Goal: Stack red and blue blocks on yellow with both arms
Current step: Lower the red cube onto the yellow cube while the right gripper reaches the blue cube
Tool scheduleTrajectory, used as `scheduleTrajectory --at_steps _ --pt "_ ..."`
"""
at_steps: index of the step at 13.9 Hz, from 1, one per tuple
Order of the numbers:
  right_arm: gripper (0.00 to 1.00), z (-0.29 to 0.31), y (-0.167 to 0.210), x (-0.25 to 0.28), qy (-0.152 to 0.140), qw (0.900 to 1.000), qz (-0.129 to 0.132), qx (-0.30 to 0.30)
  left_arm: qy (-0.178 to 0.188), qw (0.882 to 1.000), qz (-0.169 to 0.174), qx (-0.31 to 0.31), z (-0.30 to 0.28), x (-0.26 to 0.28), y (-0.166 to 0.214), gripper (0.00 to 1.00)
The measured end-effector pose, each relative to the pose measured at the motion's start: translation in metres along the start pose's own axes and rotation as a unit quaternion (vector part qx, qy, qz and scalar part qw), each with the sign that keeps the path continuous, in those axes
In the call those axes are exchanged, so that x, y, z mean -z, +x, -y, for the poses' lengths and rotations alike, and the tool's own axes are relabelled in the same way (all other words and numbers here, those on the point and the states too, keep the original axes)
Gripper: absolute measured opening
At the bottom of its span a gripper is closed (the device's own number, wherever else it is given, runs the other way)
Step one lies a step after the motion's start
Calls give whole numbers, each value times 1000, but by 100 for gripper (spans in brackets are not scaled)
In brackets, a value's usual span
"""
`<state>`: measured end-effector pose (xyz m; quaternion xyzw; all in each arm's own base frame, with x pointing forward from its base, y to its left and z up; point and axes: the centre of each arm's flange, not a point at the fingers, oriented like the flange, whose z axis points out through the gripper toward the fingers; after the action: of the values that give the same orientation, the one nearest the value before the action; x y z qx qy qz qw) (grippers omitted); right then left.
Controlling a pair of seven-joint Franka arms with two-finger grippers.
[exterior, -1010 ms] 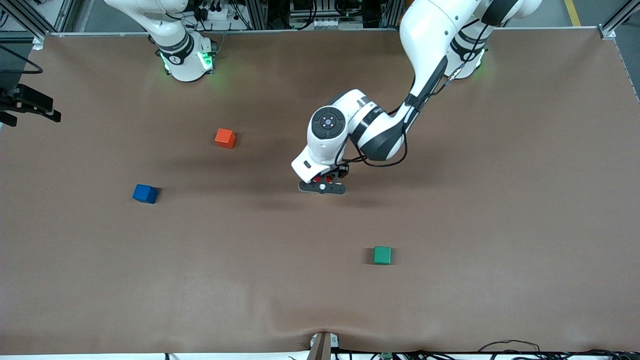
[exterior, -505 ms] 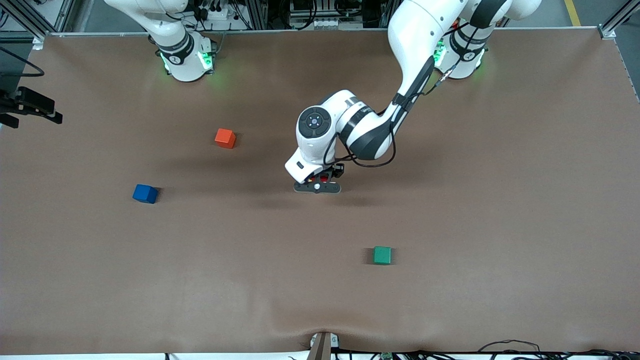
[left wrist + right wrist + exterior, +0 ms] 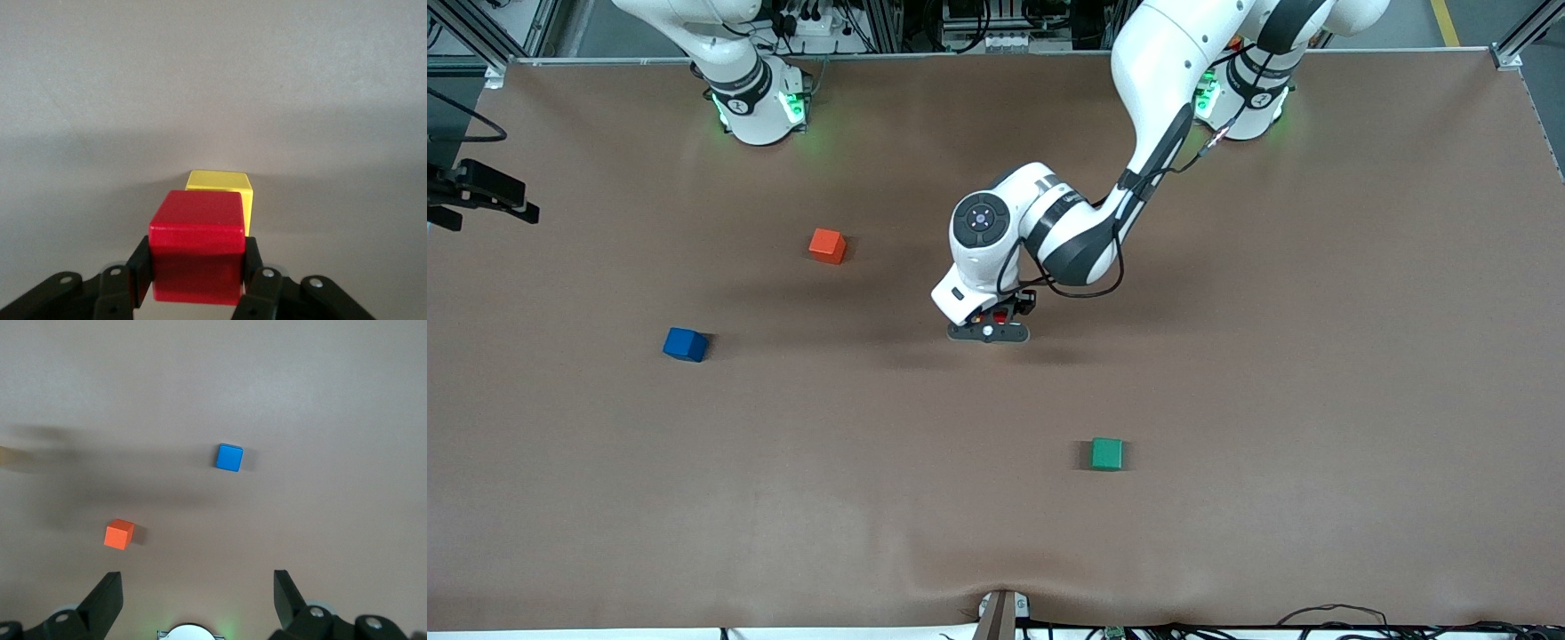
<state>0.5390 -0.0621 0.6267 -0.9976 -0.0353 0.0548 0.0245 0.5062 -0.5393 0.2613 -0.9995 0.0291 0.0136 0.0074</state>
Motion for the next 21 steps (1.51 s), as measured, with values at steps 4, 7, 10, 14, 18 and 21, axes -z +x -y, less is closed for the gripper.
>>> scheduleTrajectory --at_steps 4,7,10,14,18,21 --pt "100 -6 13 -22 -2 1000 22 -2 -1 1000 -1 -2 -3 1 -2 56" --pt "100 -19 25 -44 2 999 43 -12 0 1000 0 -2 -3 -3 -1 56" --pt "100 -25 36 -64 6 998 59 -15 1 1000 0 -2 -4 -6 1 56" --pt "100 -31 56 -103 11 996 88 -16 0 1000 -1 -2 -5 -6 1 56" --pt "100 -36 72 -124 10 996 85 -17 0 1000 -1 -2 -5 -6 1 56" --pt "100 -38 83 -142 10 996 85 -17 0 1000 -1 -3 -6 -7 0 60"
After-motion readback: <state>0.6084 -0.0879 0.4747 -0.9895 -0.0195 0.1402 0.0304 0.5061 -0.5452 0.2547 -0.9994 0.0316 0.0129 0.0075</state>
